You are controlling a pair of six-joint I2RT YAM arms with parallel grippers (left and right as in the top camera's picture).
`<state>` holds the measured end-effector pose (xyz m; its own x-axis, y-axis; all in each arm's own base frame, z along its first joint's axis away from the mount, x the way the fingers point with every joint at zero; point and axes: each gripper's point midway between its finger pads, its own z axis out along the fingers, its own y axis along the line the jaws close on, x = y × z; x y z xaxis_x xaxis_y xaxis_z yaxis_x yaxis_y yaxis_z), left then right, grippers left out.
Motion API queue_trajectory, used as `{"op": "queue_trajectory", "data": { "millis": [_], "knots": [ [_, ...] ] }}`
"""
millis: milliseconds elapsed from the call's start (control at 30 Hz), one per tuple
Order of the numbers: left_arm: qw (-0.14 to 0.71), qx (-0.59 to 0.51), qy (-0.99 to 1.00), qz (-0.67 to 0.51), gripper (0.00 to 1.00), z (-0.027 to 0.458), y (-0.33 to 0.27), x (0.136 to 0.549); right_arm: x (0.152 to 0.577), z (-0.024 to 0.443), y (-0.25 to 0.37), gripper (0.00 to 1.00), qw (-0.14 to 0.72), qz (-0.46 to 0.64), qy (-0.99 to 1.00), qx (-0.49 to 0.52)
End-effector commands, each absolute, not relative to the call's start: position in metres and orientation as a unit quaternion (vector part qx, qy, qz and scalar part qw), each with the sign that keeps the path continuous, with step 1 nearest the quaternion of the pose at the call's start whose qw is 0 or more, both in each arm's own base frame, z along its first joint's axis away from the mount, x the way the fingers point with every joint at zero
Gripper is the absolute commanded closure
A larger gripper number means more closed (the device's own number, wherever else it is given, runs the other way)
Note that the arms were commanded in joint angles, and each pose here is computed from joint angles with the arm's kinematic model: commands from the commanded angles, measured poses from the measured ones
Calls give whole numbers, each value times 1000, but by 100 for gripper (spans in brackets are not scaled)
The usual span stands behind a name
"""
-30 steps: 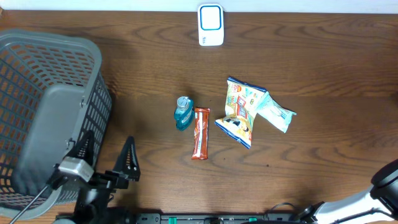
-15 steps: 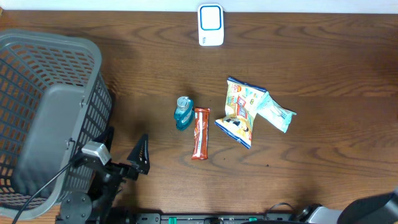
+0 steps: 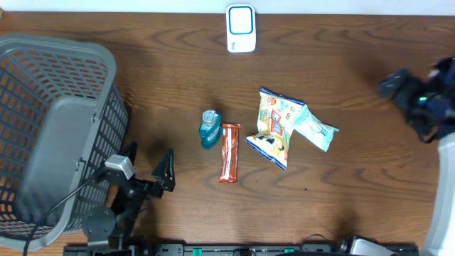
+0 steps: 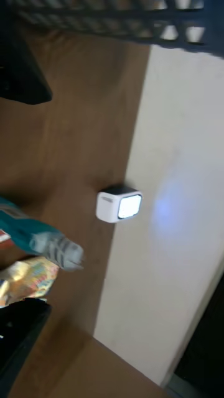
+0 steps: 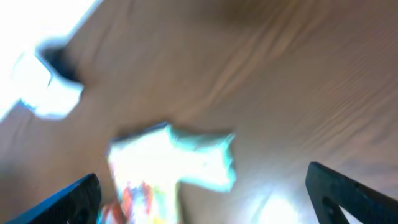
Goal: Scan the item barcode
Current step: 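Reach the right gripper back to the mint-green wipes pack and grasp it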
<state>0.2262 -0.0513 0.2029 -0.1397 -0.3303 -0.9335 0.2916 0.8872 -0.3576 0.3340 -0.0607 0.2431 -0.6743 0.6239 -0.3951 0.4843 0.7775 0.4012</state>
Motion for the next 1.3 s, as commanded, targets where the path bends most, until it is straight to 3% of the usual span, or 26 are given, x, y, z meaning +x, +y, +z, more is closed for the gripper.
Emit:
{"op": "queue_trajectory", "data": {
  "millis": [0,333,500,633,800,900,1033,1267],
  "knots": [
    [650,-7,722,-237,1,195,-53,227,331,236,-4,1,203,220,915,269],
    [607,-24,758,-239,1,168,-53,224,324,186,56,9,144,130,967,167],
    [572,-36,783,-240,1,148,-53,220,320,153,51,13,107,63,971,205],
    [555,-42,795,-241,1,138,-53,217,312,123,50,26,58,49,964,255],
    [529,-51,812,-241,1,124,-54,212,309,94,46,32,30,27,959,279],
    [514,-56,821,-241,1,116,-54,209,312,84,34,32,42,-10,965,259],
    [501,-61,829,-241,1,110,-54,206,320,76,34,22,67,-35,987,145],
    [501,-61,829,-241,1,110,-54,206,320,66,27,23,81,-95,991,38]
  ]
}}
